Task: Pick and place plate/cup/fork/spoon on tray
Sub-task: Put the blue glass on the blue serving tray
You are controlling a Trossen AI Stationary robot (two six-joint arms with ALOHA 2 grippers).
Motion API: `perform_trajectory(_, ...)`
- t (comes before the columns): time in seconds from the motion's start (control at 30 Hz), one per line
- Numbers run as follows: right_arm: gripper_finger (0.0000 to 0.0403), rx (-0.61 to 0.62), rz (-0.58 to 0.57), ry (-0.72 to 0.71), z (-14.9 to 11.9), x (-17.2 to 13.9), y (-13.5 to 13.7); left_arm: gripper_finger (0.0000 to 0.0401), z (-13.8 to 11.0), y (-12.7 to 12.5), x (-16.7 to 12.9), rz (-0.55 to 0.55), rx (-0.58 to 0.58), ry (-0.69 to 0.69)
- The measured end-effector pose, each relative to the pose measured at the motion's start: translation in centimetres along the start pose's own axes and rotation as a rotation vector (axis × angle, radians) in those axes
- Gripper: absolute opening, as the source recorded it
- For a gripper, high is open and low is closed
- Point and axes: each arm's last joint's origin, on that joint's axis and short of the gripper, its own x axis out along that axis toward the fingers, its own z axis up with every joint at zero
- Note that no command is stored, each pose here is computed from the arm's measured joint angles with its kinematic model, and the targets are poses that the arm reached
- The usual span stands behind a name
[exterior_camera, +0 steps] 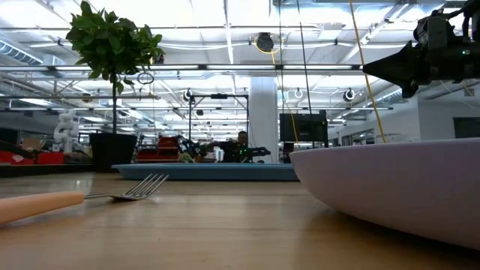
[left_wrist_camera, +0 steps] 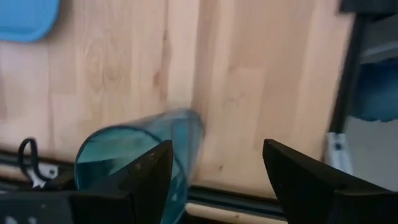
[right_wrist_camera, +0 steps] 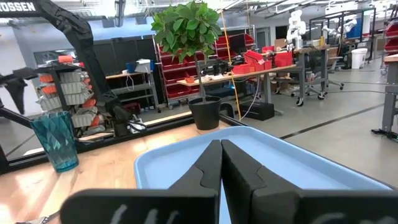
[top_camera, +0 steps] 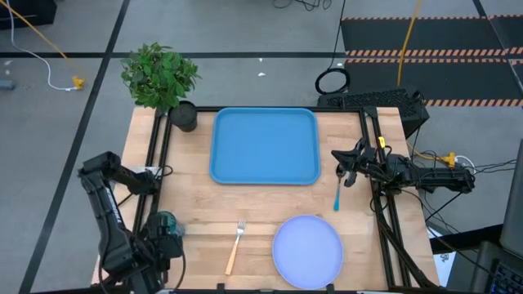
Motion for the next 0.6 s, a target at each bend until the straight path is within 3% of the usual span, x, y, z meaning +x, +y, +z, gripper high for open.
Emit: perform_trajectory(0.6, 0.0000, 0.004, 0.008, 0.002, 0.0, 0.0, 0.0, 0.0253, -2.3, 1.5, 3.1, 0.080, -0.085, 0.078)
